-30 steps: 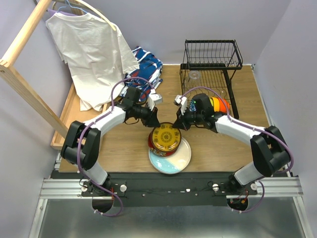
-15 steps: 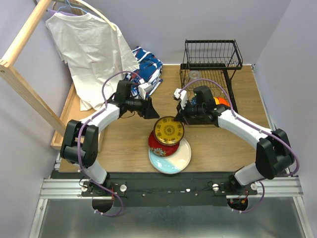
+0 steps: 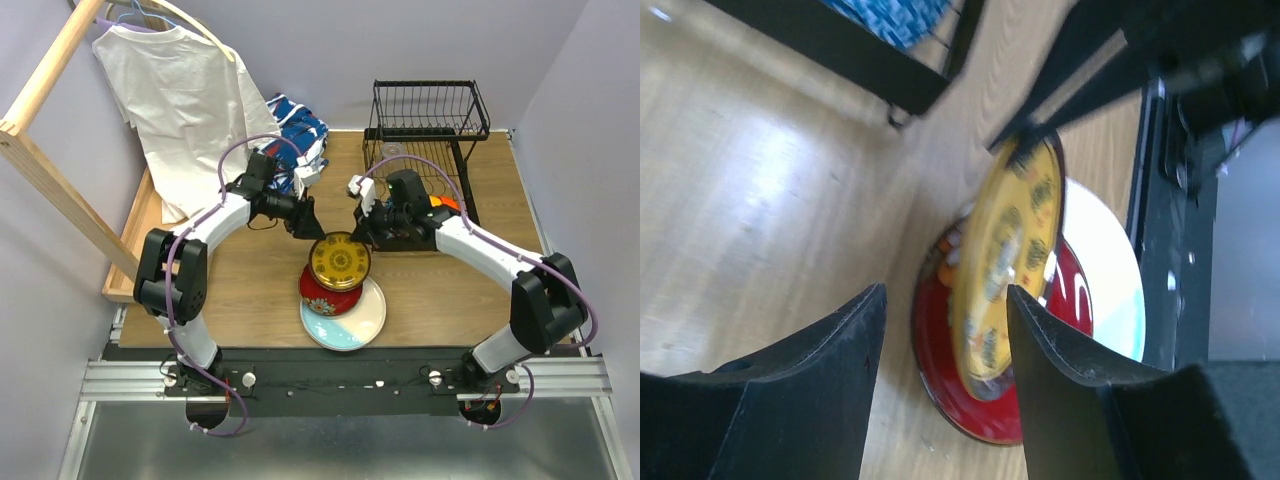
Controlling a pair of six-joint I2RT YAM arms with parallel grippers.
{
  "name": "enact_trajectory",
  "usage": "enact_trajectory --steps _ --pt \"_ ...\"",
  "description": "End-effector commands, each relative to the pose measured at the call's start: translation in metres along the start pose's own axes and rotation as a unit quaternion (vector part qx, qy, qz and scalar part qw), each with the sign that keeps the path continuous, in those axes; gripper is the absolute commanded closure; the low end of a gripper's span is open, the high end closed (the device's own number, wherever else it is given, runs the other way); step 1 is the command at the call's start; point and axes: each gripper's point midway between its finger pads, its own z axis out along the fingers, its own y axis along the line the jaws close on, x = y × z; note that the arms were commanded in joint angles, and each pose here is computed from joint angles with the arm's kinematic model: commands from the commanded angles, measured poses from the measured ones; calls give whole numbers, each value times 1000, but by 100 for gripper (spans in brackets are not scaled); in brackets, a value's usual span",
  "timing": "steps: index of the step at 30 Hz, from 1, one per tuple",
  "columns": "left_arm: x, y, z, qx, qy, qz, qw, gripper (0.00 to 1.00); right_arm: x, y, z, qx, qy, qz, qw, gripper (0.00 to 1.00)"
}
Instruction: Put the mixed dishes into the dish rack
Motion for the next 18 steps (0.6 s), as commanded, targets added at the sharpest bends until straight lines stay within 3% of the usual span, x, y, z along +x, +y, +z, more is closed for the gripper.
enact_trajectory --steps 1,3,4,6,7,10,11,12,13,14,16,18 --pt "28 -15 3 26 46 17 998 40 -27 -7 2 9 -24 -7 1000 100" --pt "30 -14 5 22 53 20 998 41 -32 -7 3 5 -28 -9 1000 100" --pt "30 -13 7 23 55 25 998 46 -34 -8 3 4 -30 -9 1000 100" --pt "33 -14 9 34 61 17 997 60 -37 -8 4 1 -32 -10 999 100" --pt "27 -14 8 37 58 23 997 74 -35 -7 6 -3 -31 -11 999 100" --pt "24 -20 8 54 52 27 997 94 -29 -5 11 -17 -24 -8 1000 99" --pt "22 -24 7 60 48 39 996 96 -27 -3 13 -22 -21 -5 1000 100" --pt "21 -27 6 65 46 44 996 98 -24 1 14 -35 -18 -1 999 95" --pt "23 -30 5 73 43 46 995 100 -21 3 16 -41 -14 3 999 81" --pt "20 -34 3 75 38 59 995 100 -17 4 18 -45 -8 10 999 54" --pt "22 -38 2 78 35 66 994 100 -12 4 20 -46 -2 19 999 39" --pt "18 -40 0 78 27 72 994 100 -8 6 22 -52 4 23 998 33"
